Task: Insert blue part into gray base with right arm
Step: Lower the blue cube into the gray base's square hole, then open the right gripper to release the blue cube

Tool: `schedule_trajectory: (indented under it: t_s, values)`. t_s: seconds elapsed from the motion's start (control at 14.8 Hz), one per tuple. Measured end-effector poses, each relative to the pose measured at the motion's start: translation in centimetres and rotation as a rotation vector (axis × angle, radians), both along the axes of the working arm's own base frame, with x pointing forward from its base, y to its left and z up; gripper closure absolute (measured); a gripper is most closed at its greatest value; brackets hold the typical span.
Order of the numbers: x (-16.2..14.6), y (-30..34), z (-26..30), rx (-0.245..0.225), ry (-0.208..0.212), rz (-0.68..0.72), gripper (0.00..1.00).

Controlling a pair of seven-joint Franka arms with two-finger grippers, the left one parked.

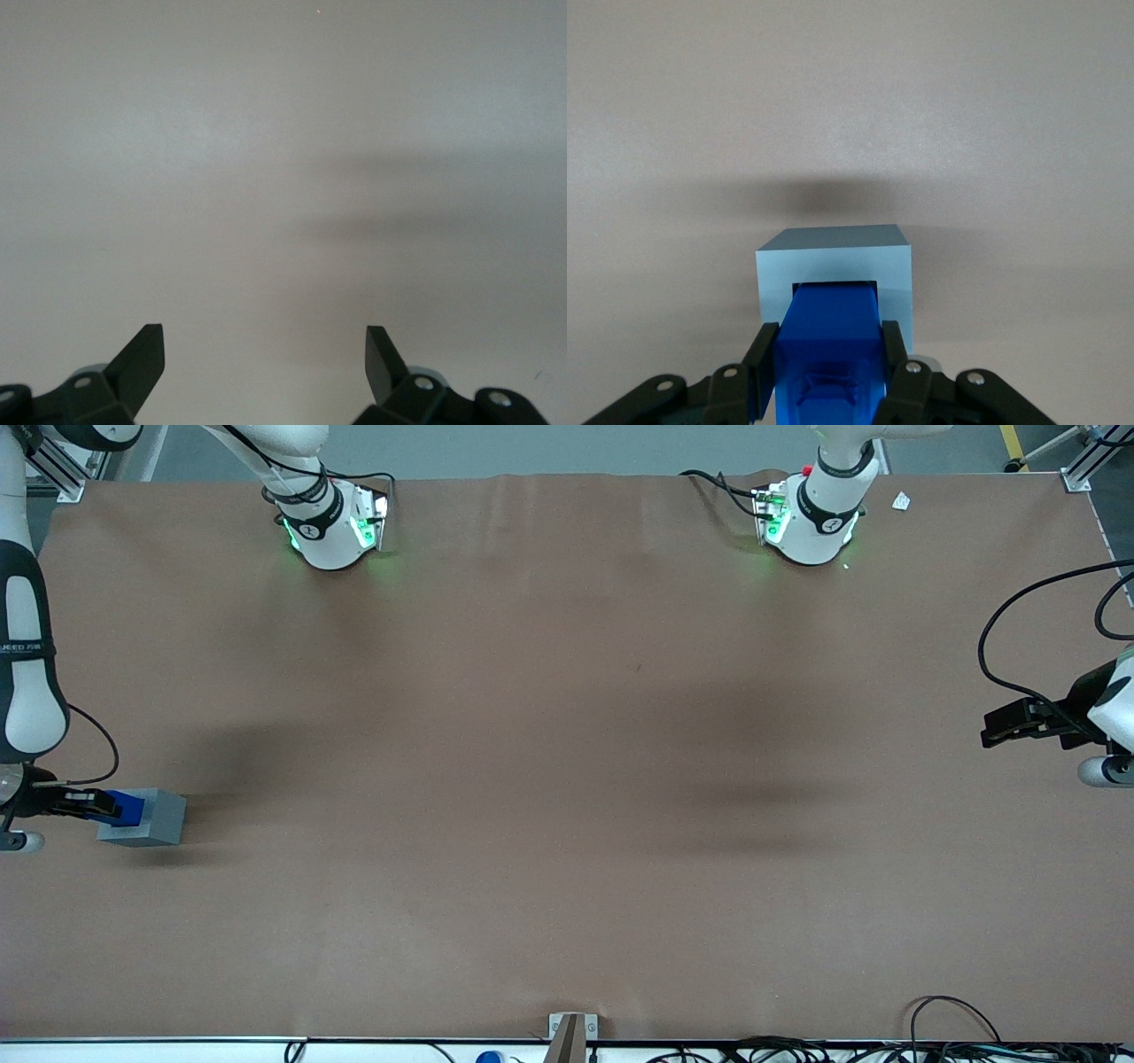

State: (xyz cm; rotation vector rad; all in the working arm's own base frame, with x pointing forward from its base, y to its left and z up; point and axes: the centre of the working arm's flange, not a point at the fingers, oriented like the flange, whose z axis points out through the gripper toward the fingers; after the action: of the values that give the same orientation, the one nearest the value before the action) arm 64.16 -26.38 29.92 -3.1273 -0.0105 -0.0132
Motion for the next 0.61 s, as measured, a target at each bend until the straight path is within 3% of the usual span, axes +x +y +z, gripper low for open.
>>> schedule_trajectory:
  t_s: [0.4,0.61]
  values:
    - [-0.05,-0.06,-0.50,0.002,0.007,-0.001,0.49]
    - [0.04,0.03,-0.43,0.002,0.005,0.001,0.43]
